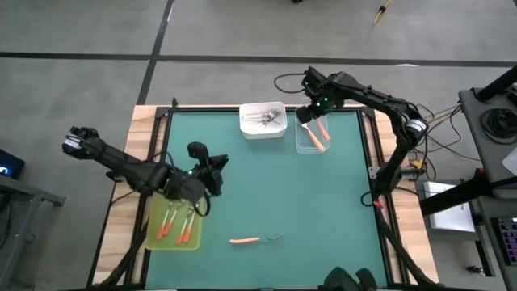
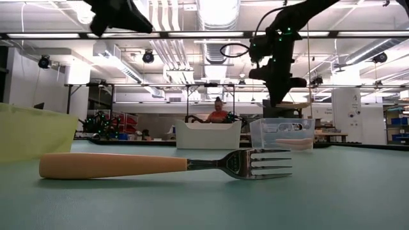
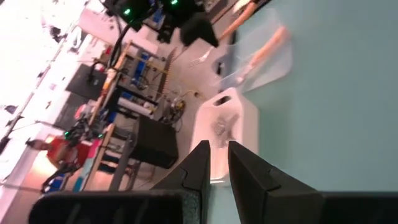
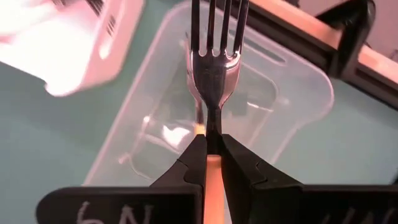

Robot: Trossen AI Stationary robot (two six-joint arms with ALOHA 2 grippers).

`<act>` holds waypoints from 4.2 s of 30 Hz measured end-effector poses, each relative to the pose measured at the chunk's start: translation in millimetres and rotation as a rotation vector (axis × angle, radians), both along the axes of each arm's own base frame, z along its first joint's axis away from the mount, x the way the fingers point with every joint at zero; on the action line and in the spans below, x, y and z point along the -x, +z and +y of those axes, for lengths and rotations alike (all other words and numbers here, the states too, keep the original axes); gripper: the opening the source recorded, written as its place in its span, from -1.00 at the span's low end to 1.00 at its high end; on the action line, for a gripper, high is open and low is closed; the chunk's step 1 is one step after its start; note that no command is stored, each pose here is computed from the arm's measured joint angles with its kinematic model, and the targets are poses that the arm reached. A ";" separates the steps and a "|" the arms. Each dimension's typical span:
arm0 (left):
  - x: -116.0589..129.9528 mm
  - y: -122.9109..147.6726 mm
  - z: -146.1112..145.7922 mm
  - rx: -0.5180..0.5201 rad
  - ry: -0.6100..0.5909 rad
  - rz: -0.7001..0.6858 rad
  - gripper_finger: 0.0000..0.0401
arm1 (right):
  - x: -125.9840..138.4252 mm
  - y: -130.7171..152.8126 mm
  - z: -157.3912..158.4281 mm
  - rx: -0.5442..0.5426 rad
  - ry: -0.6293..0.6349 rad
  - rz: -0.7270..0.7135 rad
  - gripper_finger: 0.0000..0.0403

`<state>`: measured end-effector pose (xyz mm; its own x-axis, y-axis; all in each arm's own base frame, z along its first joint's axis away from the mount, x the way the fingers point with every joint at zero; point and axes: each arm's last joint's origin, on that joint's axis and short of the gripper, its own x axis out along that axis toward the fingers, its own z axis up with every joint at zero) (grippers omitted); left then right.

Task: Sort silverware by color (type)
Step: Put the light orange fork into the transparent bin

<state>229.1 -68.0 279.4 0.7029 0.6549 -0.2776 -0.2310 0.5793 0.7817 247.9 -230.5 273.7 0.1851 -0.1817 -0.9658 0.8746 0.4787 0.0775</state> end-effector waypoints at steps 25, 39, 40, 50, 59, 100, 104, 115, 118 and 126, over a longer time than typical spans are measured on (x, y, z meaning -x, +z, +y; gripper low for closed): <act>-3.5 5.8 74.5 0.056 0.218 -0.015 -0.80 | -18.0 -51.7 -13.6 -0.123 0.024 0.073 -0.90; -3.5 5.7 74.9 0.052 0.217 -0.009 -0.80 | -19.6 -52.4 -14.4 -0.117 0.004 0.064 -0.58; -3.5 5.6 74.9 0.052 0.217 -0.009 -0.80 | -19.6 -51.9 -14.3 -0.114 0.009 0.062 -0.55; -4.7 2.4 74.6 0.124 0.245 -0.068 -0.80 | -20.1 -29.6 -6.4 -0.039 0.085 0.023 -0.39; -7.6 -2.9 69.0 0.381 0.126 -0.126 -0.80 | -29.2 21.3 37.9 0.222 0.217 -0.095 -0.38; -38.4 -26.2 -26.4 0.887 -0.213 -0.267 -0.80 | 0.7 3.6 291.9 0.222 0.861 -0.604 -0.56; -43.7 -37.2 -43.5 0.911 -0.247 -0.254 -0.80 | 0.4 -3.9 309.9 0.224 0.889 -0.575 -0.55; -47.1 -71.4 -79.4 1.039 -0.217 -0.200 -0.80 | -10.0 -40.8 359.2 0.223 0.962 -0.496 -0.60; -51.1 -81.9 -88.0 1.051 -0.220 -0.190 -0.80 | -15.0 -52.9 370.2 0.229 0.983 -0.485 -0.59; -73.7 -114.6 -105.6 1.033 -0.181 -0.109 -0.55 | -29.5 -83.6 382.6 0.228 1.002 -0.442 -0.57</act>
